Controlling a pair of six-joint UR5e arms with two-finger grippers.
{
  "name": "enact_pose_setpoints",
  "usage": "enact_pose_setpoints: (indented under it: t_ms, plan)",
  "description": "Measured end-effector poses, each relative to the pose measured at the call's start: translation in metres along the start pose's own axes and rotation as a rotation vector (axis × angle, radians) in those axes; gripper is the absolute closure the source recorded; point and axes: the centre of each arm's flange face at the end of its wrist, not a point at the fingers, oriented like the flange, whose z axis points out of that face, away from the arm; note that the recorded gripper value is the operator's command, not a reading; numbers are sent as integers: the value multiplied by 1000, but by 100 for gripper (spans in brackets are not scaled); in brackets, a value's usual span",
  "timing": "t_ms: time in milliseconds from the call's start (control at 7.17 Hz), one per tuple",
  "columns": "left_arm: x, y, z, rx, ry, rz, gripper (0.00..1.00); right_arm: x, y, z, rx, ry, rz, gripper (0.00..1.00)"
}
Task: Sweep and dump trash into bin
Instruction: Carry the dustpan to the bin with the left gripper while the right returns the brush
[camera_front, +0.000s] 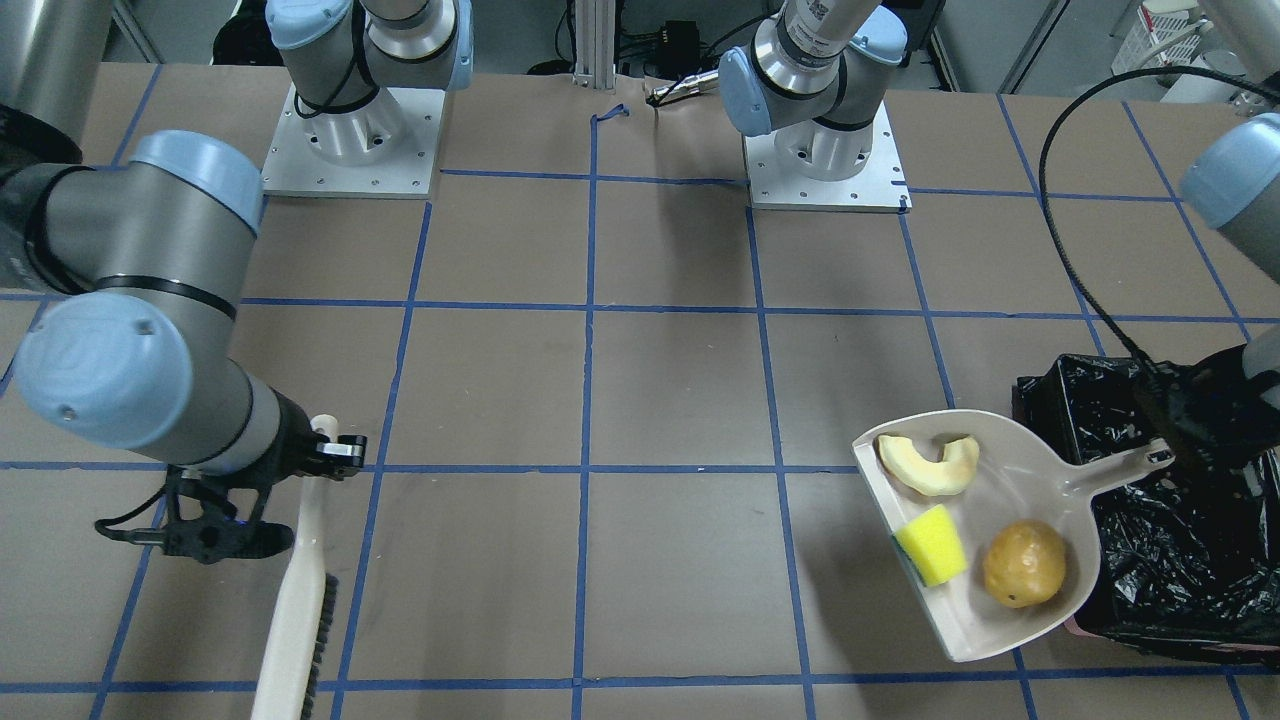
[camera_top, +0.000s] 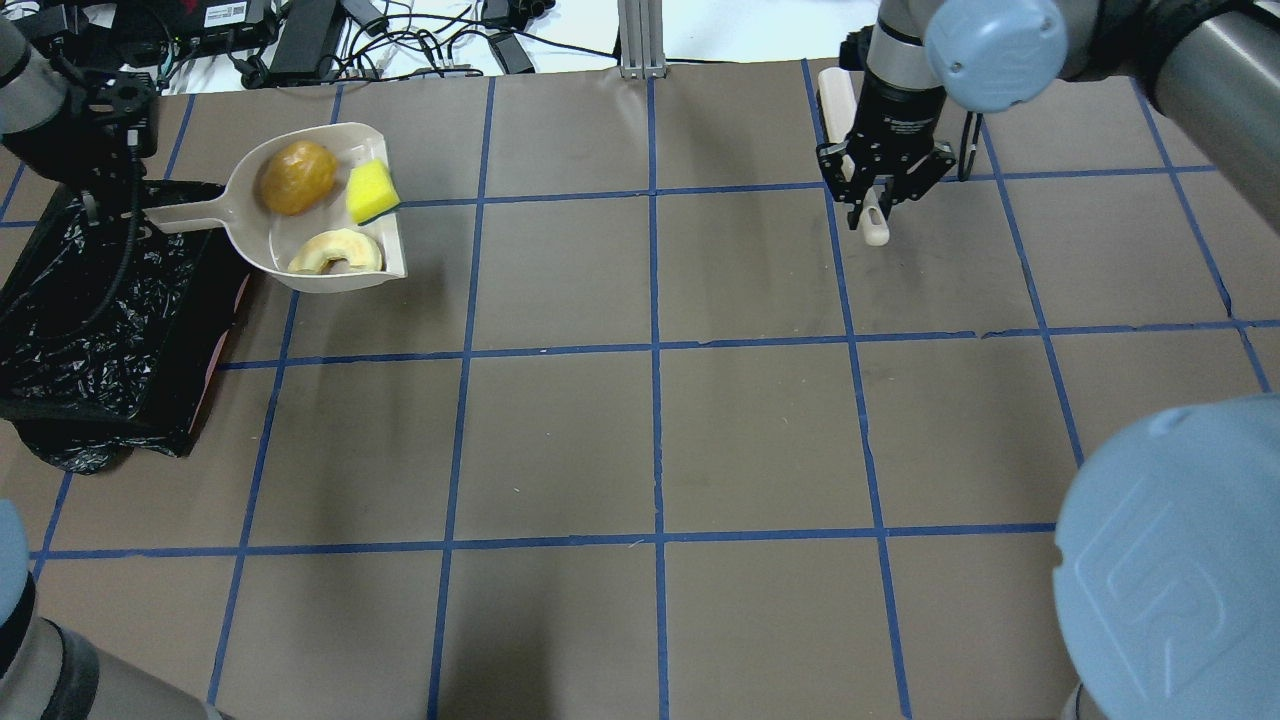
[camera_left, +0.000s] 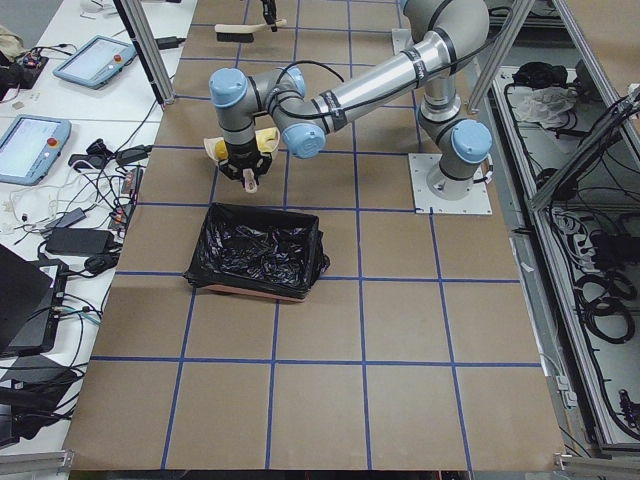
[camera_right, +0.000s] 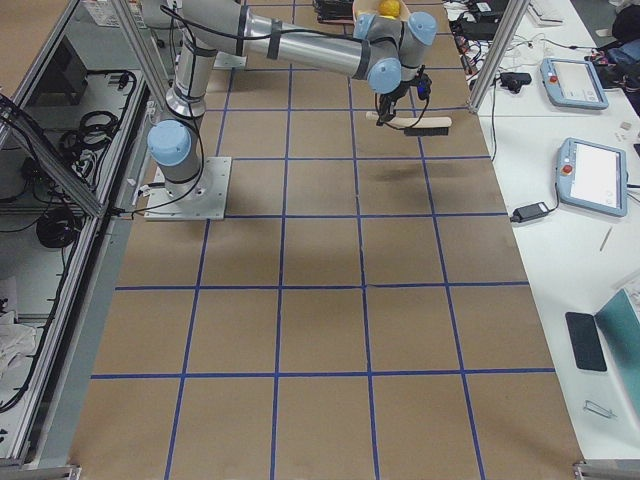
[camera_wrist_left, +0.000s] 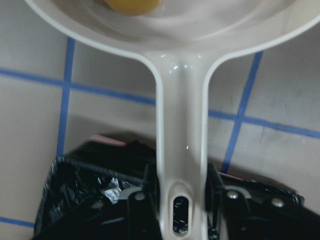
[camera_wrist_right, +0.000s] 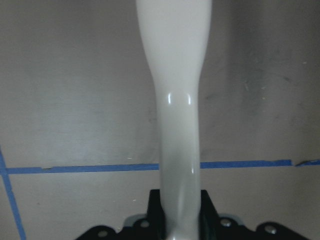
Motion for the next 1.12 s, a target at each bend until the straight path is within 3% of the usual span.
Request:
enact_pose_setpoints:
  t_ms: [418,837,1115]
  plan:
    - [20,104,-21,-27,1,-133,100,117,23,24,15,-15,-12,100]
    - [54,216,-32,-52,8,-319,100,183,33,65,38,14,-38,100]
    - [74,260,-41,-144,29,-396,100,189,31,82,17,23,-39,100]
